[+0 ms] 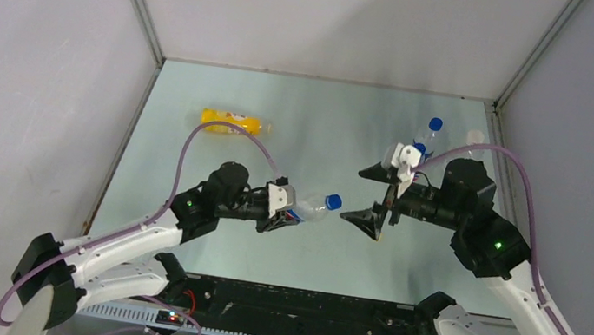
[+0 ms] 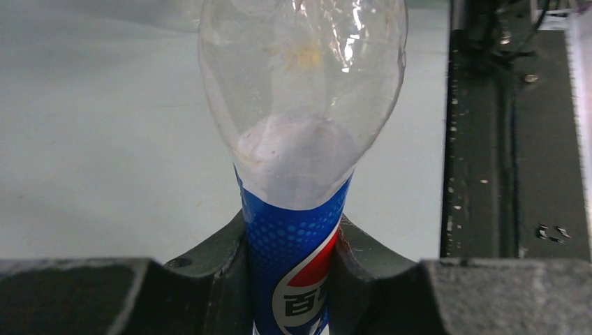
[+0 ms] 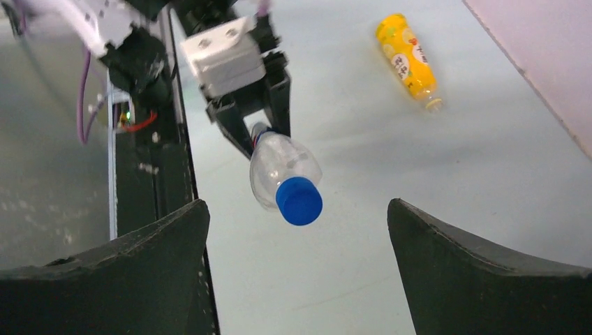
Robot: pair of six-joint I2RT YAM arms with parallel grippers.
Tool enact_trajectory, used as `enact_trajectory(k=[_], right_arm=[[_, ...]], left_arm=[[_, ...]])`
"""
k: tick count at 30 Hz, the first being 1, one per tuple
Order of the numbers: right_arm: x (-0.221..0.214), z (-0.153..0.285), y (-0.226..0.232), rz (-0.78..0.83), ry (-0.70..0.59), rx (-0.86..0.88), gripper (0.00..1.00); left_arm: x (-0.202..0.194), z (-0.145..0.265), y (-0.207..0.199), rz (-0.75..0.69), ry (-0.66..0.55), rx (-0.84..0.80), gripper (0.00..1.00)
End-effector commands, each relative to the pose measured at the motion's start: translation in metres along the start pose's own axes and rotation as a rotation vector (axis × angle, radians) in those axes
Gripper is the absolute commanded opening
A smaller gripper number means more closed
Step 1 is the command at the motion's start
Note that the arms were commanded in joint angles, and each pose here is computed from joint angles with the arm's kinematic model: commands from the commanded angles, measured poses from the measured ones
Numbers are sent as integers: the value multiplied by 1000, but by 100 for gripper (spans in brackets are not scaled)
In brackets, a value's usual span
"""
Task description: Screw on the bottle caps
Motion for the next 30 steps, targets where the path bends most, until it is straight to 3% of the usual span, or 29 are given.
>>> enact_trajectory(k=[1, 7, 10, 11, 12, 13, 30], right_arm=[[-6, 9, 13, 218, 8, 127, 99], [-10, 10, 20, 277, 10, 185, 94], [-15, 9, 24, 303, 22, 221, 80], [-15, 8, 25, 304, 23, 229, 72], [-16, 7, 25, 304, 24, 233, 59], [-16, 6, 26, 303, 24, 239, 54], [-24, -10, 29, 308, 56, 283, 51]], left_arm=[[19, 2, -23, 10, 0, -223, 4], [24, 5, -29, 5, 12, -276, 4], [28, 5, -30, 2, 6, -284, 4], [28, 5, -30, 2, 6, -287, 4], [29, 5, -30, 0, 5, -289, 4], [30, 5, -30, 0, 5, -290, 4], [39, 6, -30, -14, 1, -300, 5]])
Point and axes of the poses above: each gripper's point midway between its finger pads, its own z axis back along the fingers, its own y axis along the line the jaws close on, x = y × z, the point moved 4 cm from there along z, back along the fingers, and after that the axes turned 11 degrees about z, right-handed, at the moved point
